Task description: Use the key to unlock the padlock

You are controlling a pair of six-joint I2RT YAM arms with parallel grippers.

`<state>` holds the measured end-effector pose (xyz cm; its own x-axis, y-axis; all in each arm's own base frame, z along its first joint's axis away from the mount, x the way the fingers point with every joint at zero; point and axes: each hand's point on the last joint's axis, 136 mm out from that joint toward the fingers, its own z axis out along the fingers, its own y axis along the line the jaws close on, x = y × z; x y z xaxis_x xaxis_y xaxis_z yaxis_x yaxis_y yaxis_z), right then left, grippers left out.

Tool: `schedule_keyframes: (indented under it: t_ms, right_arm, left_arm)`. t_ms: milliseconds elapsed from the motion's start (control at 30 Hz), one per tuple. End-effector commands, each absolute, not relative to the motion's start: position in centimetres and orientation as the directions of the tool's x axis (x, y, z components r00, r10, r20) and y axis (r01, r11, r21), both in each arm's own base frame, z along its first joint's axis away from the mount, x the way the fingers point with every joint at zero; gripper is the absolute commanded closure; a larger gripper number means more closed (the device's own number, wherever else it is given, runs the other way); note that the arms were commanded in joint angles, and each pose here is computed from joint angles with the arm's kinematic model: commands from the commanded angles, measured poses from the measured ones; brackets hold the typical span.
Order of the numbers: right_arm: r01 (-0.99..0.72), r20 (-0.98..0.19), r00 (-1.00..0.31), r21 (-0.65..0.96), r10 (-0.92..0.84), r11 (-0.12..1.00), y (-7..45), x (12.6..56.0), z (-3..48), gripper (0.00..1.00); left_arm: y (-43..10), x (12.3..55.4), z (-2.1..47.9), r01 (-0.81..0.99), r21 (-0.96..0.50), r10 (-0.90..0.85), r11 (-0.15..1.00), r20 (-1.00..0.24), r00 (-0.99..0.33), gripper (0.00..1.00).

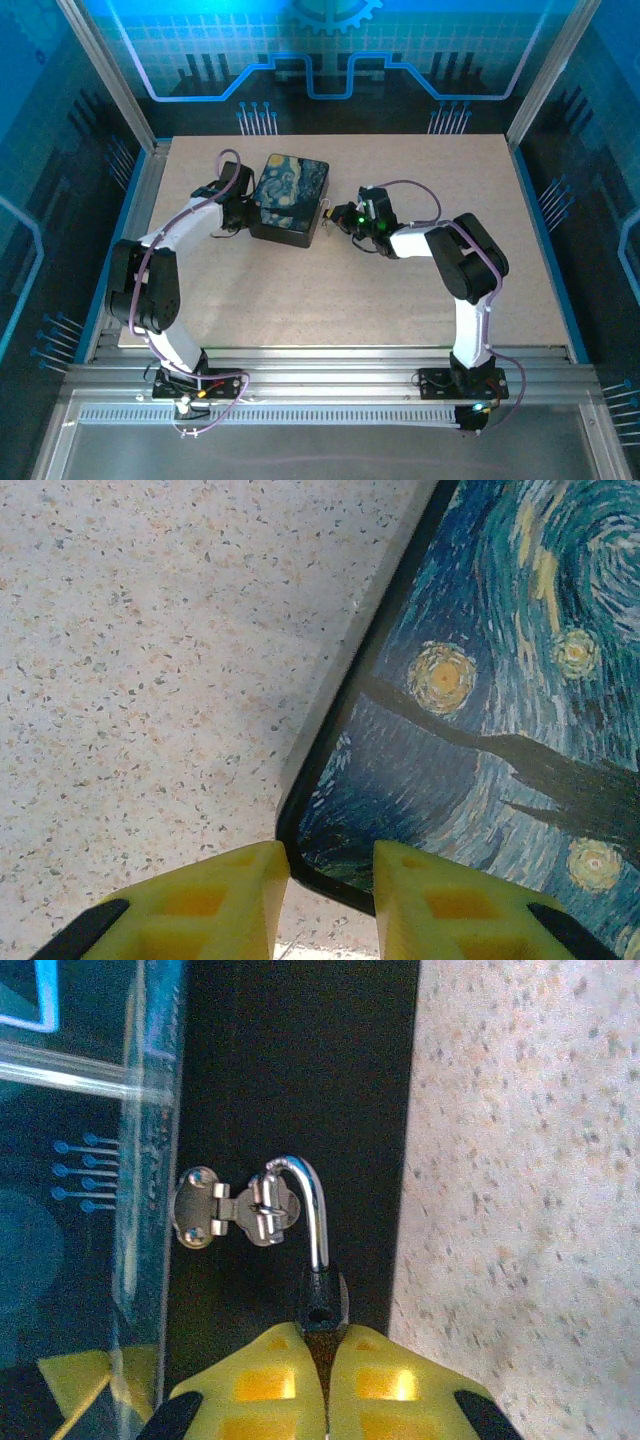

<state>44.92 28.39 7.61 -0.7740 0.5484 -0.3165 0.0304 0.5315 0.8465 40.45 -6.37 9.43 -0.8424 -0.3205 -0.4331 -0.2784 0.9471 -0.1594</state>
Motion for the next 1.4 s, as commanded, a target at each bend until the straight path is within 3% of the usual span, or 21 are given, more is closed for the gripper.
schedule_keyframes:
  t_ms: [0, 167, 333, 500, 700, 933, 1167, 1367]
  right_arm:
    - [-0.154, -0.416, -0.611, 0.897, 0.674, 0.415, 27.4, 48.2, 14.4, 1.0]
    - [-0.235, -0.469, -0.599, 0.878, 0.649, 0.418, 27.7, 48.0, 16.1, 1.0]
    - [-0.078, -0.508, -0.718, 0.738, 0.475, 0.67, 28.6, 47.0, 11.6, 1.0]
    - [0.103, -0.358, -0.778, 0.738, 0.517, 0.666, 26.2, 46.1, 6.6, 1.0]
    - [0.183, -0.288, -0.803, 0.714, 0.522, 0.676, 24.5, 46.0, 4.5, 1.0]
    - [0.114, -0.323, -0.807, 0.736, 0.495, 0.667, 25.3, 47.0, 5.9, 1.0]
    - [0.061, -0.413, -0.732, 0.752, 0.542, 0.656, 25.7, 49.2, 8.7, 1.0]
    - [0.075, -0.405, -0.681, 0.789, 0.609, 0.609, 26.1, 50.5, 8.9, 1.0]
  left_arm:
    - [-6.3, 35.1, 3.3, -0.307, -0.076, -0.316, 0.949, -0.19, -0.93, 0.7]
    - [-6.1, 35.1, 3.7, -0.297, -0.068, -0.305, 0.952, -0.201, -0.931, 0.7]
    - [-6.3, 35.2, 3.6, -0.305, -0.081, -0.316, 0.949, -0.198, -0.928, 0.7]
    - [-6.3, 35.3, 3.9, -0.303, -0.082, -0.313, 0.95, -0.205, -0.927, 0.7]
    - [-6.1, 35.4, 4.1, -0.301, -0.075, -0.31, 0.951, -0.209, -0.928, 0.7]
    - [-6.2, 35.2, 4.0, -0.306, -0.081, -0.316, 0.949, -0.204, -0.926, 0.7]
    - [-6.2, 35.1, 4.0, -0.306, -0.08, -0.316, 0.949, -0.202, -0.927, 0.7]
    - [-6.2, 35.0, 4.0, -0.306, -0.081, -0.316, 0.949, -0.204, -0.927, 0.7]
